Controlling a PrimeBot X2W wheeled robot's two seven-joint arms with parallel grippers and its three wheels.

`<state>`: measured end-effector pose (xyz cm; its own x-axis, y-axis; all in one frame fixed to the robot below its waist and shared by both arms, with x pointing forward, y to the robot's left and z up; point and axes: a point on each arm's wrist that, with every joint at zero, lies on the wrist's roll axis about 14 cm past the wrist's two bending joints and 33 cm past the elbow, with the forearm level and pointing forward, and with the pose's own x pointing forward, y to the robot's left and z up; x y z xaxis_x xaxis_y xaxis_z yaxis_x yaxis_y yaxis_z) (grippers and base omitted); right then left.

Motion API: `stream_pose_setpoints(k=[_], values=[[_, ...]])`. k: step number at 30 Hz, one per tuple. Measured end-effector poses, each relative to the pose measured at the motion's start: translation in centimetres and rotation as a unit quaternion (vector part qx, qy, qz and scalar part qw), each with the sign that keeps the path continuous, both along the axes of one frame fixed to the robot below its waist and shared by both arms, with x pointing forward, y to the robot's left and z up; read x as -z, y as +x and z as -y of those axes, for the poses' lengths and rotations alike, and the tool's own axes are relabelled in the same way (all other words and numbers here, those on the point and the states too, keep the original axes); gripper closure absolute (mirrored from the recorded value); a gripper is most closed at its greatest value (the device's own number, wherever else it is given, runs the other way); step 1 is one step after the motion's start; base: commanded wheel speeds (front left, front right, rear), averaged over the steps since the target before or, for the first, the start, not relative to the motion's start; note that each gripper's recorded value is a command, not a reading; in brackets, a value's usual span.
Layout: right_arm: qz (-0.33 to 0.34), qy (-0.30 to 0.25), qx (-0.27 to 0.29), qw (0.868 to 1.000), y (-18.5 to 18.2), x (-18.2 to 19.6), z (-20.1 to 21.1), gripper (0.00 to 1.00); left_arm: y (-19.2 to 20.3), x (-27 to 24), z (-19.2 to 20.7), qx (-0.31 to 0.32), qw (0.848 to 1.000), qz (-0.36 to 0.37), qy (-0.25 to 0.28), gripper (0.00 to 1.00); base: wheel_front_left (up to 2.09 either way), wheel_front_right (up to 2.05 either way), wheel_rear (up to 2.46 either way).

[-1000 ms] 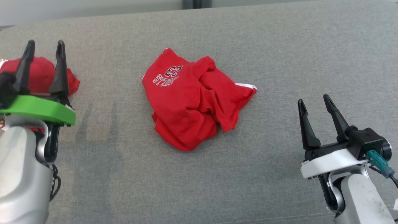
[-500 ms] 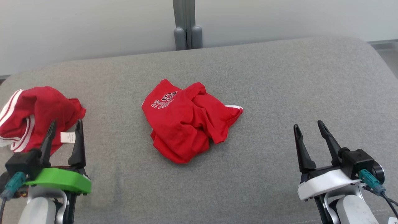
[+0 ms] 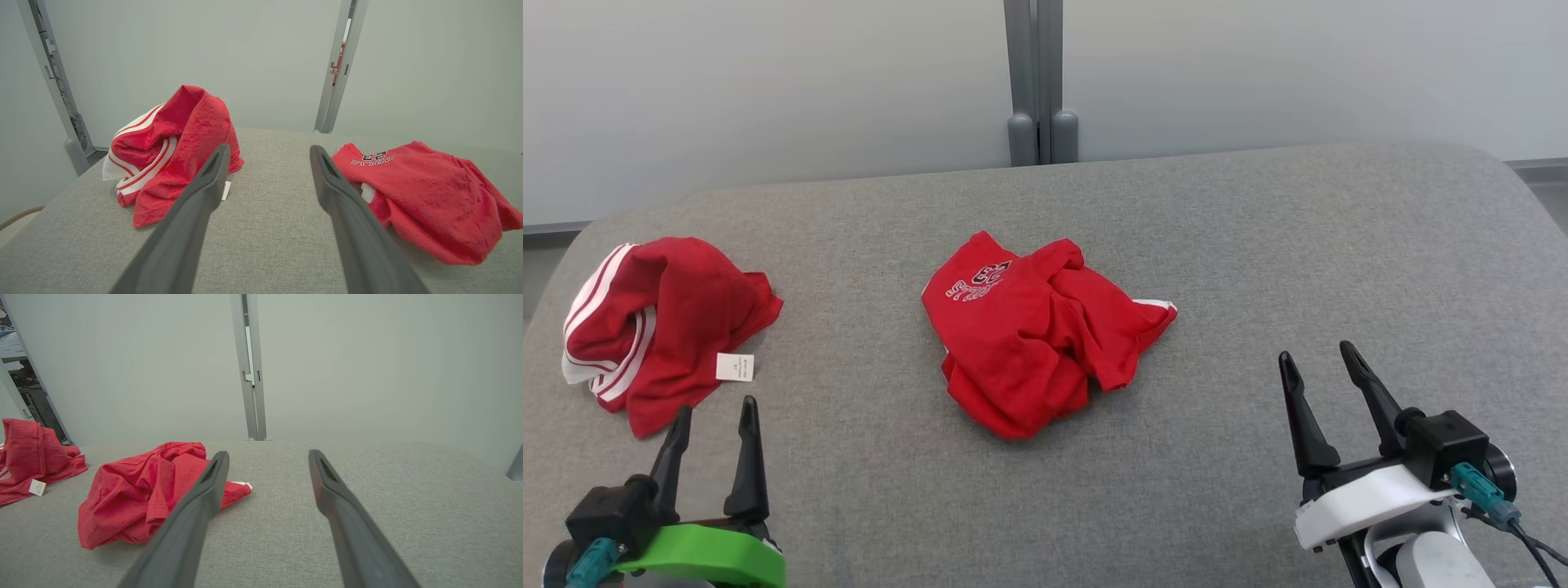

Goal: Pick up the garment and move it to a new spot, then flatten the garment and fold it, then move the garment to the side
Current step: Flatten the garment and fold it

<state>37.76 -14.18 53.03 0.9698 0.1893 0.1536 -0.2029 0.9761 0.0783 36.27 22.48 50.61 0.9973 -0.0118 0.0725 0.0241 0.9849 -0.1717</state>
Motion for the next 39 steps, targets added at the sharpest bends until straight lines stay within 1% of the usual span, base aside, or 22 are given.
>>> stream_pose_setpoints(k=[7,39], values=[[-0.002,0.002,-0.002,1.0,-0.46,0.1,-0.13,0.0,-0.67,0.71,0.82,0.0,1.0,-0.007,-0.012,0.0,0.0,0.0,0.0],[-0.01,0.004,0.001,1.0,-0.65,0.64,0.06,0.0,-1.09,0.93,0.83,-0.002,1.0,-0.01,-0.009,0.0,0.0,0.0,0.0]])
